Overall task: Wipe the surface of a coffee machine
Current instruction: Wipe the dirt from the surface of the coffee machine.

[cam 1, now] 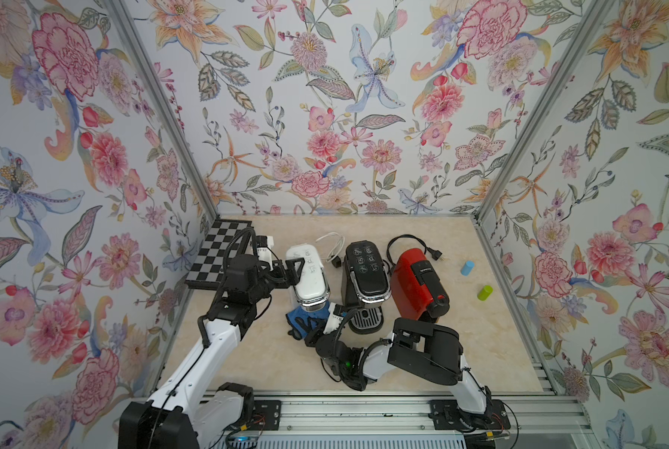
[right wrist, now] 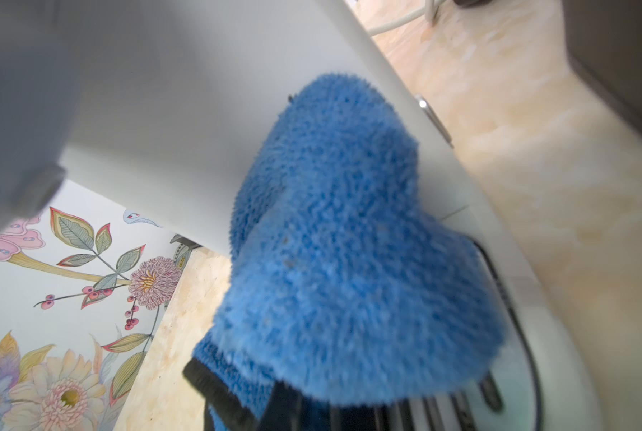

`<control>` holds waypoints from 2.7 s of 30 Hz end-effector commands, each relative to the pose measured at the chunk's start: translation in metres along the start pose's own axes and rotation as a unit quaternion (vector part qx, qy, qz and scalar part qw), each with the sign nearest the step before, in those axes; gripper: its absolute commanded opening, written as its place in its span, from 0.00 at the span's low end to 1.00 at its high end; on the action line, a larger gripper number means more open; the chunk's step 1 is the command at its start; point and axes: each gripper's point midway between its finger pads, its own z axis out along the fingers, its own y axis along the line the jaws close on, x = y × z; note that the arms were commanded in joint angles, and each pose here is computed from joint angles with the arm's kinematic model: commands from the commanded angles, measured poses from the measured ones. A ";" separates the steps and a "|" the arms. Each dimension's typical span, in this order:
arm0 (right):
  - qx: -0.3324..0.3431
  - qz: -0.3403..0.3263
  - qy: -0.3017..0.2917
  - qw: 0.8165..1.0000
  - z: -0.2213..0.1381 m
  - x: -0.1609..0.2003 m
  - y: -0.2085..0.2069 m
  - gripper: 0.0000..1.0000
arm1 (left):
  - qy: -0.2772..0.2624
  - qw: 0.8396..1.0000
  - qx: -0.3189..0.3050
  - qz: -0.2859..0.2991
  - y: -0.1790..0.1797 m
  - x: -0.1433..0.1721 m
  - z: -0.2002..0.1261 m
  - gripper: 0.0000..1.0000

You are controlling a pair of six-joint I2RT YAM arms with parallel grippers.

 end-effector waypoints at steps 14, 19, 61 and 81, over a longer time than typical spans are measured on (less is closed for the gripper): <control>-0.079 -0.086 -0.048 0.992 -0.021 -0.036 0.059 0.00 | 0.022 1.000 -0.005 0.000 0.007 0.013 -0.002 0.88; -0.117 -0.063 -0.041 0.990 -0.029 -0.026 0.074 0.00 | 0.021 1.000 -0.003 0.000 0.007 0.013 -0.002 0.88; -0.128 -0.041 -0.020 0.991 0.032 -0.005 0.058 0.00 | 0.027 1.000 0.001 -0.002 0.006 0.016 0.001 0.87; -0.076 -0.136 -0.109 0.982 -0.006 -0.064 0.078 0.00 | 0.028 1.000 0.004 -0.004 0.006 0.017 0.000 0.87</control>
